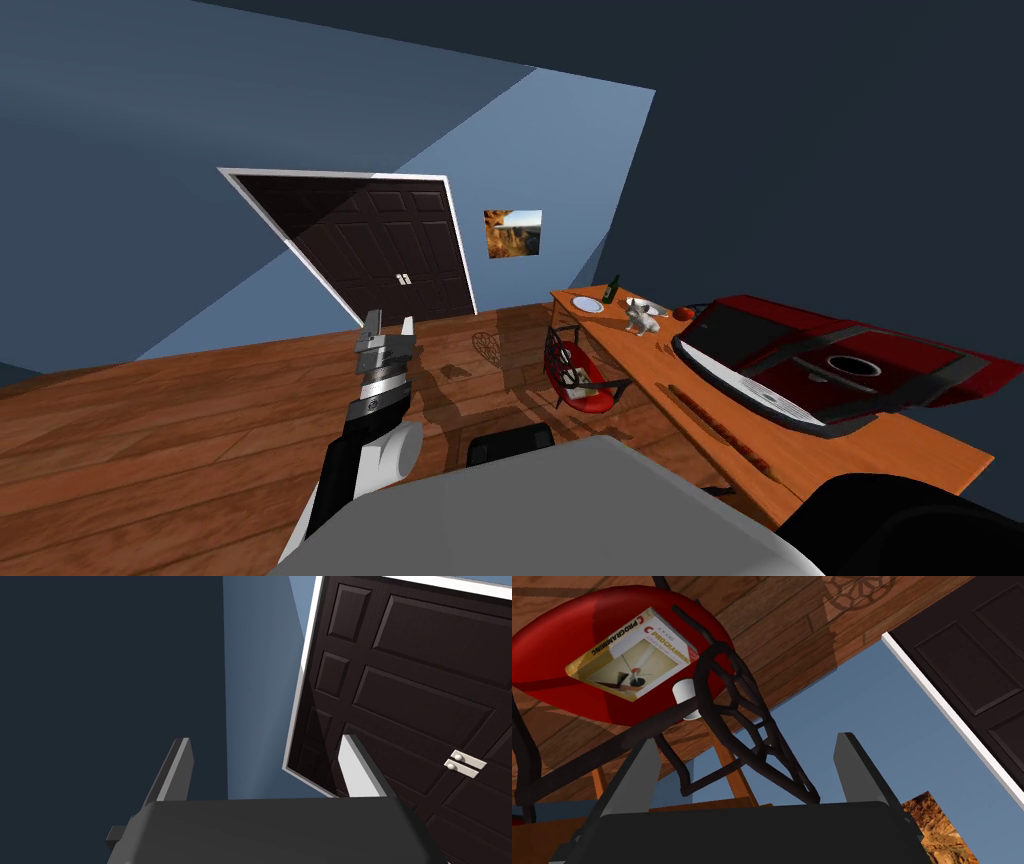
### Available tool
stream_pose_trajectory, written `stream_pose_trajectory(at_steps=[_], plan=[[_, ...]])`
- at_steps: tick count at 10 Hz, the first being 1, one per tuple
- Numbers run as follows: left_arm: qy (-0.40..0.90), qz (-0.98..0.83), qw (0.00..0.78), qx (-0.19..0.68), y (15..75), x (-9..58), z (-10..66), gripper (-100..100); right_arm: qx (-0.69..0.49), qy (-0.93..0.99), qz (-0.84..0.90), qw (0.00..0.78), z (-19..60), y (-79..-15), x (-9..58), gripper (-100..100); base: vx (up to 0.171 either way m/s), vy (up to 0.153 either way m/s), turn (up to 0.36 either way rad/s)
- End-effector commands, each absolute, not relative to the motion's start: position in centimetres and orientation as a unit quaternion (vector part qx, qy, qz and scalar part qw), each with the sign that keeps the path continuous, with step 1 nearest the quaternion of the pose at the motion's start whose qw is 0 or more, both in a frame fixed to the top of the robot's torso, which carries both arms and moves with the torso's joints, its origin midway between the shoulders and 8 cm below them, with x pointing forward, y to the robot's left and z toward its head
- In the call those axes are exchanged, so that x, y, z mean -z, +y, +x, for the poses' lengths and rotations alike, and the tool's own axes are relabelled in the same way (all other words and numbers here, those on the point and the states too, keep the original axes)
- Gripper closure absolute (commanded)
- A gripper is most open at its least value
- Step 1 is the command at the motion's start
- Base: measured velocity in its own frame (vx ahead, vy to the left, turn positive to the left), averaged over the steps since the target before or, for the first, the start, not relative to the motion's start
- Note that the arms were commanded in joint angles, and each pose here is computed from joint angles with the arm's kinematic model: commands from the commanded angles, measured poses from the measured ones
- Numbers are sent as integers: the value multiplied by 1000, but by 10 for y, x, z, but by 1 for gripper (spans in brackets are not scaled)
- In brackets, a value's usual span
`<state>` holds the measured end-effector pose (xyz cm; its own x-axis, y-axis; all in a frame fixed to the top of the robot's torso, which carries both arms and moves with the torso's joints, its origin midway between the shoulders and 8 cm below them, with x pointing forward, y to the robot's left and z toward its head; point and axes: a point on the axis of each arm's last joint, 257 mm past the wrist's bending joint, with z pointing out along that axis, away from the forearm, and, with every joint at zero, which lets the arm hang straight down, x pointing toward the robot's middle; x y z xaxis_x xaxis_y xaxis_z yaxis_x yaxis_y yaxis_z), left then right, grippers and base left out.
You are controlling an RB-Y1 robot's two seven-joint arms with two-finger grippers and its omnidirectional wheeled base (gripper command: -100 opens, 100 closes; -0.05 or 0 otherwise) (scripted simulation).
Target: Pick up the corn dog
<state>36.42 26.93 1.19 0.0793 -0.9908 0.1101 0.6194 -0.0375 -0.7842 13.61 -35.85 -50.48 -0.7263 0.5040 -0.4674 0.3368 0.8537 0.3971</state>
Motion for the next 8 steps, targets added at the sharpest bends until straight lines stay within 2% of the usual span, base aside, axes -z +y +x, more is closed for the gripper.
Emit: stream_pose_trajectory(at_steps=[1, 4, 6, 8], plan=[[261, -356, 643, 626, 269, -12, 364, 0, -98, 940, 213, 249, 86, -391, 520, -100, 125, -54, 209], [261, -356, 643, 626, 269, -12, 364, 0, -62, 954, 192, 221, 57, -423, 524, -100, 82, -63, 80], [261, -356, 643, 626, 269, -12, 364, 0, -28, 965, 178, 193, 26, -453, 528, -100, 24, -30, 48], [261, -356, 643, 626, 269, -12, 364, 0, 3, 972, 164, 167, -2, -482, 529, -100, 67, -115, 146]])
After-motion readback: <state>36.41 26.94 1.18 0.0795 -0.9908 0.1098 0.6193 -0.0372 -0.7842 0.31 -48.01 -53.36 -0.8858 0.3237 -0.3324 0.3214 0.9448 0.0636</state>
